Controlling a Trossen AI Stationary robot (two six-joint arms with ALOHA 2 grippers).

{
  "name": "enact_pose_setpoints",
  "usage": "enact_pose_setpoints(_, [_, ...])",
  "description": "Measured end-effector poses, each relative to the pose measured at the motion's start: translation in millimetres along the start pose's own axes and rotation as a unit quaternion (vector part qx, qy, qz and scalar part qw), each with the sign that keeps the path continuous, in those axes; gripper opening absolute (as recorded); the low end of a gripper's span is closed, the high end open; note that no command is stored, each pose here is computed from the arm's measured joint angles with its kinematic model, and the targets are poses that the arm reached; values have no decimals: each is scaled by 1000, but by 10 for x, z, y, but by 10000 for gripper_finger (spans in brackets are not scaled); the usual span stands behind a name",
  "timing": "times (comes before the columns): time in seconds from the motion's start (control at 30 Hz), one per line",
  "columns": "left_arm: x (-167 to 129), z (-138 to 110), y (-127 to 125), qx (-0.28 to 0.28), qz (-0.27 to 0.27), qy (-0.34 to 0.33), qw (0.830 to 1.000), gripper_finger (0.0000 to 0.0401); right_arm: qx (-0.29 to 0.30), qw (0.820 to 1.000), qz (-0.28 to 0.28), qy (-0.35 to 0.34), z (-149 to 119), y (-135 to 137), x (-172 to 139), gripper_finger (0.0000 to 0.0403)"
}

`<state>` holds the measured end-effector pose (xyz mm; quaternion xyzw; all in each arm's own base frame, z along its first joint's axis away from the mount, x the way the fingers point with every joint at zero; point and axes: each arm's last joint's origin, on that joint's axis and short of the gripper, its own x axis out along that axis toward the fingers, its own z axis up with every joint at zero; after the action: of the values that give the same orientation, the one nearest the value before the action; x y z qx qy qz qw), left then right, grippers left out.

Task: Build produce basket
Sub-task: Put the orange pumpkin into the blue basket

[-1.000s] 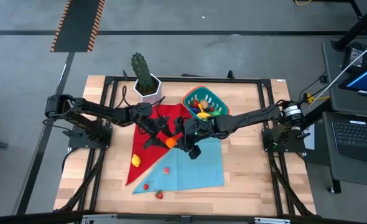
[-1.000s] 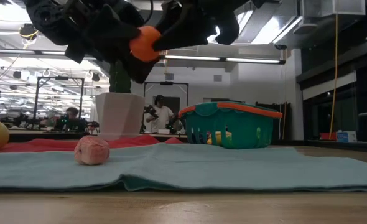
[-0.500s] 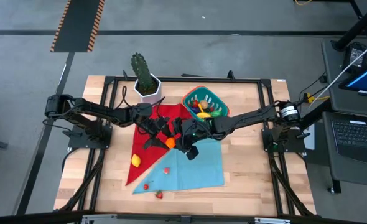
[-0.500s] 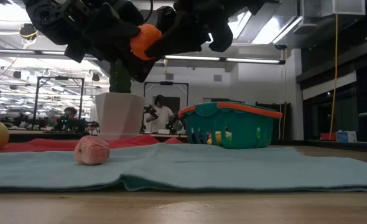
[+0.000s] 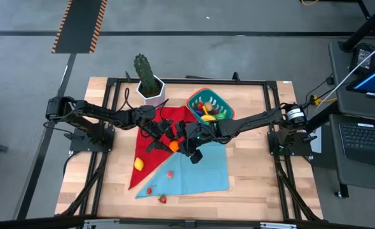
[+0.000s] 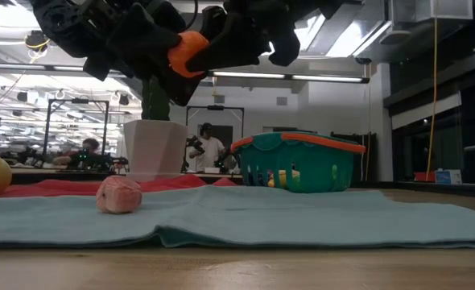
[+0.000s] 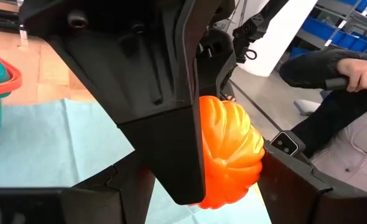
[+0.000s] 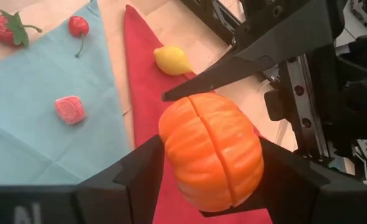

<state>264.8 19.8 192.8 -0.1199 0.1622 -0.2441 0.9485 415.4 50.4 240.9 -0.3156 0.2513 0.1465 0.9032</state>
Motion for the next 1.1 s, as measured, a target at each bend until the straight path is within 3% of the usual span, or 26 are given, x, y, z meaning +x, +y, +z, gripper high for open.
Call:
enact_pose_setpoints(0.3, [1, -3, 4, -1, 8, 1, 1000, 234, 1, 1000, 0, 0, 0, 1, 0, 226])
enact_pose_setpoints(0.53, [2, -14, 2, -7, 3, 4, 1000, 234, -9, 1000, 0, 0, 3, 3, -1, 173])
enact_pose_setpoints(0.83, [1, -13, 2, -6, 4, 4, 1000, 235, -3, 1000, 0, 0, 4, 3, -1, 173])
enact_pose_setpoints(1.1, [-6, -8, 21, 4, 18, -1, 1000, 291, 40, 999, -11, -3, 12, -27, -10, 161])
